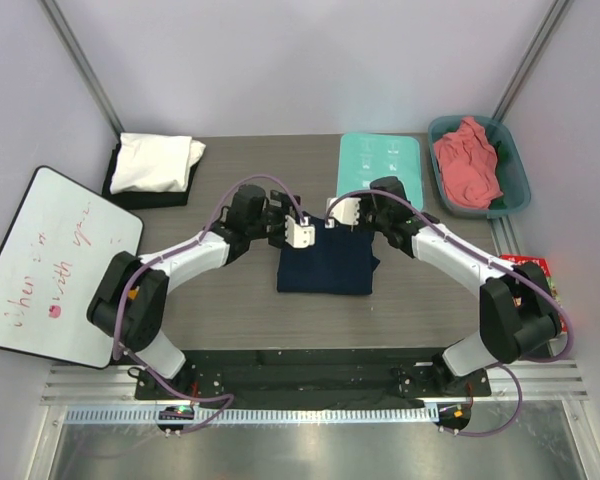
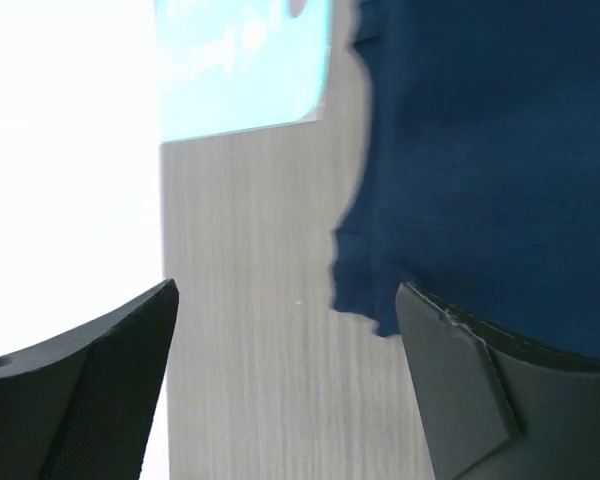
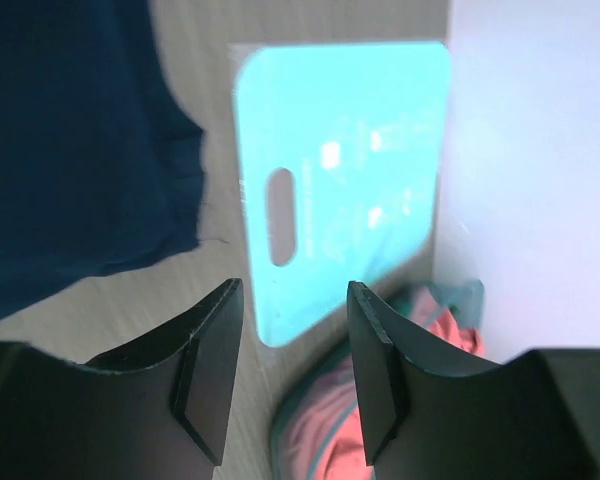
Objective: Fold and stack the t-shirts
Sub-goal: Fold the long partially folded tshirt into a neat square, then smooth out wrinkles on the folded tshirt
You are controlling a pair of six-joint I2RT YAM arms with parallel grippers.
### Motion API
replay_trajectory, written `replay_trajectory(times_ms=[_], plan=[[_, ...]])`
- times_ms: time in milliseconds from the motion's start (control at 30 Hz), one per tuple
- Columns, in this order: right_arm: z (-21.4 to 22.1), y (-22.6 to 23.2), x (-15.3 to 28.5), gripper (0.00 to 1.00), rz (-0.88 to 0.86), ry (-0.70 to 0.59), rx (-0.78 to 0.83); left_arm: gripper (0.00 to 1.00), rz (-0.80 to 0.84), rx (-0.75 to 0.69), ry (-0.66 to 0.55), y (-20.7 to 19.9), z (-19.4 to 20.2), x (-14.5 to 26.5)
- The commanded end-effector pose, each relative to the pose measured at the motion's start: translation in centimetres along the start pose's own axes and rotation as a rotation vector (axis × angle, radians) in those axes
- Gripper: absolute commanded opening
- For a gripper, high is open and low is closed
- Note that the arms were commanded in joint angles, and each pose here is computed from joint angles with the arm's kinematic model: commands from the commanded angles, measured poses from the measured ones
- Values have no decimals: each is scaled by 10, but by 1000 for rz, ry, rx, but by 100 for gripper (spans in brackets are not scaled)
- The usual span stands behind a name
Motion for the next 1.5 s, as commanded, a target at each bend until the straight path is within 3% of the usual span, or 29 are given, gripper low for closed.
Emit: replay_trajectory(times_ms=[0,67,133,167,200,267,300,367,400,633,933,1033,1167,1333,1433,1467], plan=[[3,-48,14,51,269,68,-71,90,-267,-5,-72,62,-25,8],[-1,-46,15,49,249,49,-106,90,-286,2,-51,68,-26,12],[-5,-31,14,39,158,17,-210,89,-315,-11,-37,74,-27,17],[-7,-35,18,34,122,-13,-249,87,-335,-10,-30,78,-28,22],[-27,-23,15,19,18,-145,-272,83,-337,0,-30,80,-29,25],[-42,1,14,10,-138,-224,-335,74,-232,58,-10,69,-30,28],[-52,13,13,1,-207,-291,-344,55,-93,114,15,44,-23,27],[-57,28,5,1,-268,-322,-384,9,20,140,7,29,-28,30],[-59,33,2,1,-288,-327,-415,0,112,174,6,10,-27,34],[-46,47,-34,1,-414,-345,-571,0,320,234,88,-39,3,21],[-9,45,-68,1,-419,-239,-612,0,357,304,103,-39,22,-15],[0,51,-73,1,-416,-189,-599,0,293,315,146,-39,39,-32],[6,59,-76,1,-420,-163,-576,0,165,210,183,-39,57,-52],[16,58,-83,1,-351,-109,-567,0,56,183,213,-36,72,-55],[24,51,-85,1,-295,-69,-551,10,-66,212,220,-19,73,-56],[25,49,-85,1,-284,-62,-547,18,-127,221,203,-8,68,-57]])
Point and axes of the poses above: each gripper's point midway between its finger pads, its own x axis back along the fingers, its own y axis along the line the jaws close on, z = x × y, the point moved 4 cm from there along x, back along the fingers, and after that the axes turned 10 degrees about x, right-handed, at the moved point
